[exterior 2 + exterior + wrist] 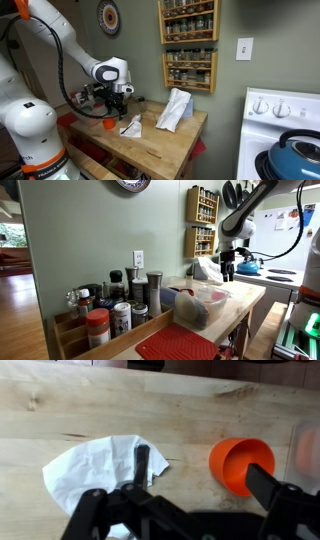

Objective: Put the blue cup in the storage box and put the orange cup in the blue cup

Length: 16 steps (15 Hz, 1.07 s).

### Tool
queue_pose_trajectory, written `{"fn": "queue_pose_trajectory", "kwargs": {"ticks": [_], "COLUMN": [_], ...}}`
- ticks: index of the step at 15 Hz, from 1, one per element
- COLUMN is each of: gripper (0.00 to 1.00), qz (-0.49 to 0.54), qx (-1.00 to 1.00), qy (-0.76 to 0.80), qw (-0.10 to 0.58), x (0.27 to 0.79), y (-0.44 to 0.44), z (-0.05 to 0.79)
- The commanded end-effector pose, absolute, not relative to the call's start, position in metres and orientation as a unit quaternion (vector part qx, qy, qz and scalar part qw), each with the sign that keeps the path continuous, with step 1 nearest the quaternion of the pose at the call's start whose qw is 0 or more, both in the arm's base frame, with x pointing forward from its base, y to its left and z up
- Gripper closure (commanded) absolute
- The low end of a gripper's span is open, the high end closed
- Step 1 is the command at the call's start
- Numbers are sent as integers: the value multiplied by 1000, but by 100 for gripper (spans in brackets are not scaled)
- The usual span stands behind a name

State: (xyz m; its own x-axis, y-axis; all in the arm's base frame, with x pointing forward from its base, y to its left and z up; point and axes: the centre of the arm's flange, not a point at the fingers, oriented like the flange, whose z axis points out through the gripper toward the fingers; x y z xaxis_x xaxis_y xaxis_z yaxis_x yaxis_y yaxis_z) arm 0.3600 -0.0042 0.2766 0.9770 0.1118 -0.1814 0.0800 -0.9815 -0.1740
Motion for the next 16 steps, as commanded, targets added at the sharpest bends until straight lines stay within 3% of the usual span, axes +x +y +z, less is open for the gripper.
{"fn": "queue_pose_trajectory", "kwargs": {"ticks": [1, 7, 8, 9, 11, 16], "gripper": [0, 0, 4, 28, 29, 68], "qz": [108, 106, 106, 105, 104, 103], "qx": [-987, -987, -987, -987, -987, -987], "qy": [-46, -12, -11, -9, -6, -9], "qw": [109, 123, 122, 123, 123, 127], "x": [355, 361, 362, 363, 364, 365], "y": [6, 23, 24, 25, 28, 31], "z": [250, 219, 215, 211, 204, 204]}}
